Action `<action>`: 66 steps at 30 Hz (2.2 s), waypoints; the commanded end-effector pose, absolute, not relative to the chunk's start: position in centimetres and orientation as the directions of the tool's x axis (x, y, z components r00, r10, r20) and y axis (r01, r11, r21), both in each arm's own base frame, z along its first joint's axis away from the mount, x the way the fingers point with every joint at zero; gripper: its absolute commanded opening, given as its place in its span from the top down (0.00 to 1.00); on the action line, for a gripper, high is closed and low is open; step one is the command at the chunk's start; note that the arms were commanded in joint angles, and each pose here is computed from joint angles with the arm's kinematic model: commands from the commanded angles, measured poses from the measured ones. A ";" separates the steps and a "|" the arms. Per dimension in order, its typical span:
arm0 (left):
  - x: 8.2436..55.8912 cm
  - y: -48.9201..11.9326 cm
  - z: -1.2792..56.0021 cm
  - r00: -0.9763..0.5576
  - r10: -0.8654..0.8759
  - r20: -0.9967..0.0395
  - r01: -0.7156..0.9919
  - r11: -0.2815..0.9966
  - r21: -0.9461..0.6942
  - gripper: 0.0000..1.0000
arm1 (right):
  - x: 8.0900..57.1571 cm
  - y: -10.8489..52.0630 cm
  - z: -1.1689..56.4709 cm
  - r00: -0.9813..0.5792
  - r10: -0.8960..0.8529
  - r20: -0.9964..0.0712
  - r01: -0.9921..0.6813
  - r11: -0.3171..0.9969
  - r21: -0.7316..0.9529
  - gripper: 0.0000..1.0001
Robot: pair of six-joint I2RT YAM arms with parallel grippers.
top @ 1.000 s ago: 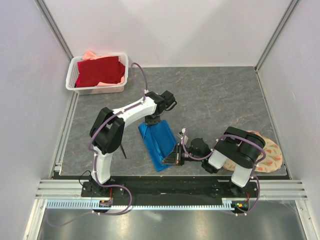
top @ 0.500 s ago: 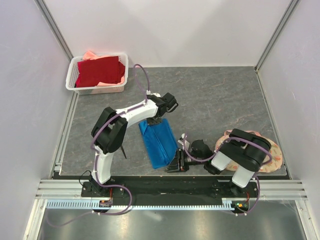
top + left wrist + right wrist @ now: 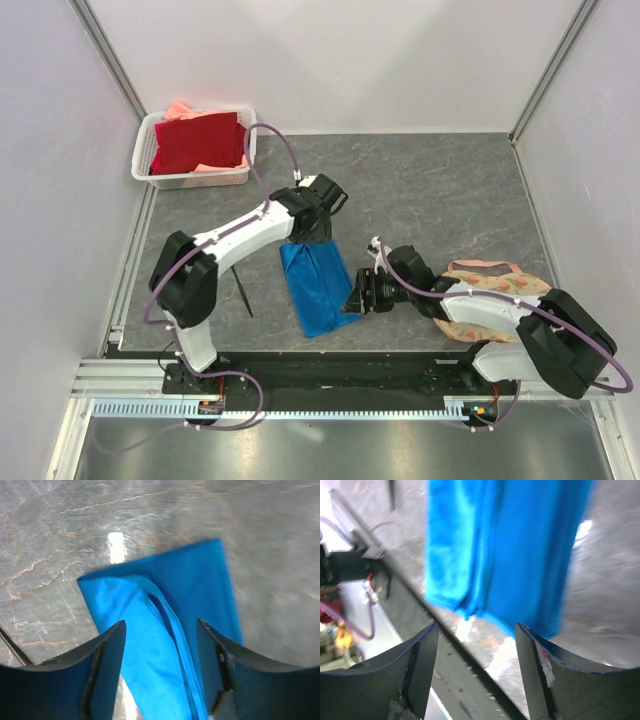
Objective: Fold the napkin into a case and place the utensils inside
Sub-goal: Fold the lower triangle-folded napkin at the center of the board, then smooth out the 2/3-rectangle-folded napkin at the center of the board.
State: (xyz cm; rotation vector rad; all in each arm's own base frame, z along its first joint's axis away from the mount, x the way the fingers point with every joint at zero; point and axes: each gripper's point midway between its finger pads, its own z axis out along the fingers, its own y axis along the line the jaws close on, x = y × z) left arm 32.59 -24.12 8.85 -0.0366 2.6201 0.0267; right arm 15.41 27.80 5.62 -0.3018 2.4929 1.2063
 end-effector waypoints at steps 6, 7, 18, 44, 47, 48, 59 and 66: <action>30.9 -24.5 13.7 -0.842 -0.014 -0.539 0.101 0.978 -0.183 0.62 | 20.7 29.1 5.8 -0.904 -0.085 -0.420 -0.367 0.658 0.658 0.41; 31.0 -24.4 13.1 -0.856 -0.022 -0.517 0.095 0.975 -0.199 0.66 | 21.2 29.6 5.9 -0.900 -0.078 -0.428 -0.373 0.646 0.666 0.43; 32.9 -22.9 8.2 -0.918 -0.143 -0.370 -0.005 0.937 -0.349 0.94 | 27.8 33.8 6.8 -0.861 -0.094 -0.500 -0.432 0.654 0.621 0.61; 30.4 -18.8 7.4 -0.897 -0.265 -0.355 -0.104 0.905 -0.412 0.98 | 37.6 36.8 4.2 -0.819 -0.126 -0.560 -0.450 0.746 0.491 0.69; 31.7 -19.0 7.8 -0.895 -0.283 -0.345 -0.112 0.891 -0.440 0.98 | 38.0 36.9 3.8 -0.825 -0.126 -0.551 -0.446 0.743 0.498 0.76; 32.0 -19.2 7.9 -0.895 -0.283 -0.345 -0.110 0.889 -0.445 0.98 | 37.9 36.9 3.7 -0.827 -0.127 -0.547 -0.446 0.740 0.503 0.77; 32.2 -21.9 8.3 -0.923 -0.257 -0.287 -0.072 0.848 -0.525 0.98 | 38.2 36.2 7.1 -0.800 -0.138 -0.585 -0.475 0.741 0.475 0.57; 28.3 -24.6 7.8 -0.948 -0.193 -0.254 -0.019 0.829 -0.559 0.98 | 34.2 32.0 8.6 -0.819 -0.140 -0.557 -0.435 0.785 0.442 0.33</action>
